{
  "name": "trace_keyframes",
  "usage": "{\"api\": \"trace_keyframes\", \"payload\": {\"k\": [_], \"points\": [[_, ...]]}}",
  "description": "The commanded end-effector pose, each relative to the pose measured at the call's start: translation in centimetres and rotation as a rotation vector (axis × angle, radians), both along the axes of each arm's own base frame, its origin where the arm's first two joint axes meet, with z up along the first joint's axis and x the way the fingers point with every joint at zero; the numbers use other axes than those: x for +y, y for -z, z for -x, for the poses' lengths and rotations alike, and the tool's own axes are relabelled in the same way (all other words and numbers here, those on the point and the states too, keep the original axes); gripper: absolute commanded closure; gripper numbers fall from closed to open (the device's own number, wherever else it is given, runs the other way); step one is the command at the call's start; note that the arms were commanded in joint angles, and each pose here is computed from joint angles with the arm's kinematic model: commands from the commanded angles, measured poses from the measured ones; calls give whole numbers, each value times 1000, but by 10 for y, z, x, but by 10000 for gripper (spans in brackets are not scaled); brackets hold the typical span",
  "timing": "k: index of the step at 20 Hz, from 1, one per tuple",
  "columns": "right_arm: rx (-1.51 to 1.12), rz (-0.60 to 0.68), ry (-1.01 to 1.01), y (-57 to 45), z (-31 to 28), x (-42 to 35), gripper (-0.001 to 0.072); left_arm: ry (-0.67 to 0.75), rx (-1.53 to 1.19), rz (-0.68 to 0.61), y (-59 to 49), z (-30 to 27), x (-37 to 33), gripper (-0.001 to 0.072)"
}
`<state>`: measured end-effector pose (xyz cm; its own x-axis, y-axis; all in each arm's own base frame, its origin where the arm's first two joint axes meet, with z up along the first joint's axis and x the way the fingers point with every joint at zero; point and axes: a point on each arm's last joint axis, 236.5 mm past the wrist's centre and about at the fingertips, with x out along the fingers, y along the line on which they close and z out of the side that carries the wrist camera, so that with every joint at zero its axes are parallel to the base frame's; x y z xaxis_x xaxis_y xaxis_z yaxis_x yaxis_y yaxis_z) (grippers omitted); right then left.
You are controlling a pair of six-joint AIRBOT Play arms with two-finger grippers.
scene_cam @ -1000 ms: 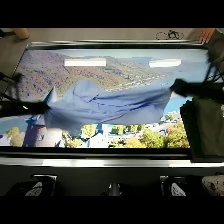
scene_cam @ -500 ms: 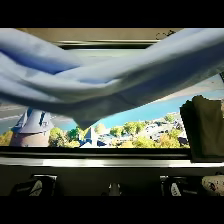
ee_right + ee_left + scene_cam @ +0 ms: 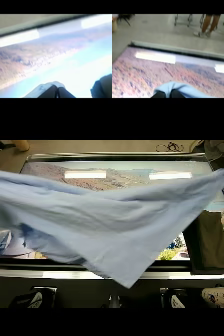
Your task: Fold the shirts.
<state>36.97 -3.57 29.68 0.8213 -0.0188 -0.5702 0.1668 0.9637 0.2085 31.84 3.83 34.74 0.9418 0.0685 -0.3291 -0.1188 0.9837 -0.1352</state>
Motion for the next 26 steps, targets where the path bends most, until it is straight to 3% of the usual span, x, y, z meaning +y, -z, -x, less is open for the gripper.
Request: {"api": "trace_keyframes", "payload": {"k": [1, 3, 7, 8, 9, 10, 11, 14, 16, 18, 21, 24, 26], "points": [[326, -73, 24, 157, -62, -13, 684, 54, 188, 170, 144, -46, -19, 668], [330, -174, 62, 218, -109, -11, 684, 57, 234, 250, 212, -64, -33, 668], [372, -598, 168, 296, -159, 31, 683, 114, 403, 286, 300, -72, -71, 667], [377, -647, 146, 298, -162, 41, 662, 125, 415, 283, 305, -74, -76, 668], [367, -640, 78, 291, -162, 50, 484, 127, 410, 281, 303, -76, -76, 667], [372, -602, -22, 277, -156, 58, 198, 127, 399, 271, 298, -78, -74, 668], [403, -552, -120, 262, -141, 63, 59, 131, 397, 252, 292, -77, -71, 667], [703, -462, -299, 255, -46, 85, 125, 199, 464, 173, 290, -66, -72, 668], [901, -373, -340, 295, 18, 102, 125, 230, 535, 167, 301, -53, -78, 669], [992, -459, -351, 339, 62, 139, 135, 246, 590, 175, 308, -42, -82, 669], [986, -603, -339, 379, 85, 194, 138, 259, 627, 179, 311, -33, -84, 668], [956, -570, -346, 395, 86, 219, 139, 264, 613, 175, 304, -30, -85, 668], [944, -627, -312, 396, 81, 240, 139, 265, 591, 171, 297, -29, -85, 668]]}}
